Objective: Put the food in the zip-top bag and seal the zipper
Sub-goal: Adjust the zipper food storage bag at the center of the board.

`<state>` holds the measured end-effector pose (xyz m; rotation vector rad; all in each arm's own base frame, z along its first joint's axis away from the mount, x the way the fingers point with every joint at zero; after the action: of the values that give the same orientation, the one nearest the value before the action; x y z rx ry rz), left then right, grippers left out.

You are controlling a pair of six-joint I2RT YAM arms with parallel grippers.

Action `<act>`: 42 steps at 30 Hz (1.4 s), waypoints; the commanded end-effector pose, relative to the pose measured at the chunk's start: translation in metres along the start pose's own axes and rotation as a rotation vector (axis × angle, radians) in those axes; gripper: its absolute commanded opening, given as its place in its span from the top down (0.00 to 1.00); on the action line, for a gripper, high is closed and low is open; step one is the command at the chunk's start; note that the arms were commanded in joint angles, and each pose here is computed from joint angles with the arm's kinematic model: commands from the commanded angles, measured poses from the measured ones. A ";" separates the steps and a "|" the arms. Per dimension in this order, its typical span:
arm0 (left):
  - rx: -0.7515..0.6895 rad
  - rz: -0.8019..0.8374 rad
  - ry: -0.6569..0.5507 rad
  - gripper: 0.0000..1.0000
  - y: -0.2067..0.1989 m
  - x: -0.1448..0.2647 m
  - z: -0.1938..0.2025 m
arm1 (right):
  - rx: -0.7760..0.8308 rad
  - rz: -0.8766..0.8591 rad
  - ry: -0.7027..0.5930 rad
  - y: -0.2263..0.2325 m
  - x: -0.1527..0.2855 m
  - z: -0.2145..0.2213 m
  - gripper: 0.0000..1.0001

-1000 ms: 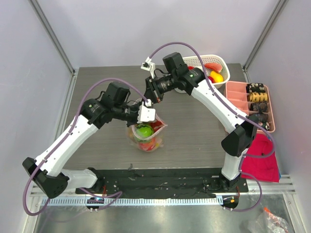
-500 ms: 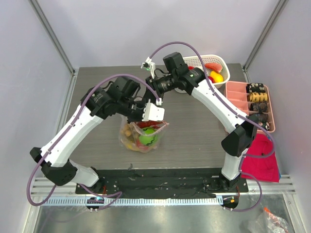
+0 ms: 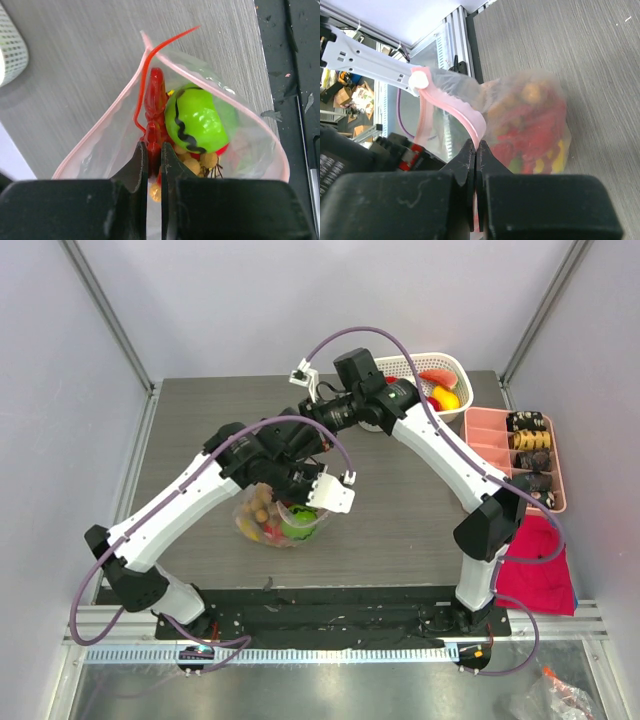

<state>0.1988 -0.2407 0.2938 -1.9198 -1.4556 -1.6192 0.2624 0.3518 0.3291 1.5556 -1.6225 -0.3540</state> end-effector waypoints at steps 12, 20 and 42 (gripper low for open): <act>0.129 0.132 0.055 1.00 -0.040 -0.046 0.026 | 0.004 -0.043 -0.037 0.023 0.001 -0.014 0.99; 0.117 0.060 -0.013 0.70 -0.033 -0.029 0.013 | -0.043 -0.035 -0.040 0.023 -0.001 -0.012 0.99; 0.222 -0.239 -0.279 0.58 -0.002 -0.007 -0.028 | -0.258 -0.063 -0.068 0.024 -0.006 -0.005 0.99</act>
<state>0.1799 -0.2524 0.2730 -1.9165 -1.7844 -1.2937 0.2590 0.3692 0.3086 1.3136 -1.4750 -0.6040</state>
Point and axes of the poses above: each gripper's point midway between its finger pads, its own x axis back along the fingers, its own y axis along the line the jaws close on, z = x × y, the point moved 3 cm from there along x, back along the fingers, and after that the axes turned 12 degrees about -x, right-handed, at the moved point
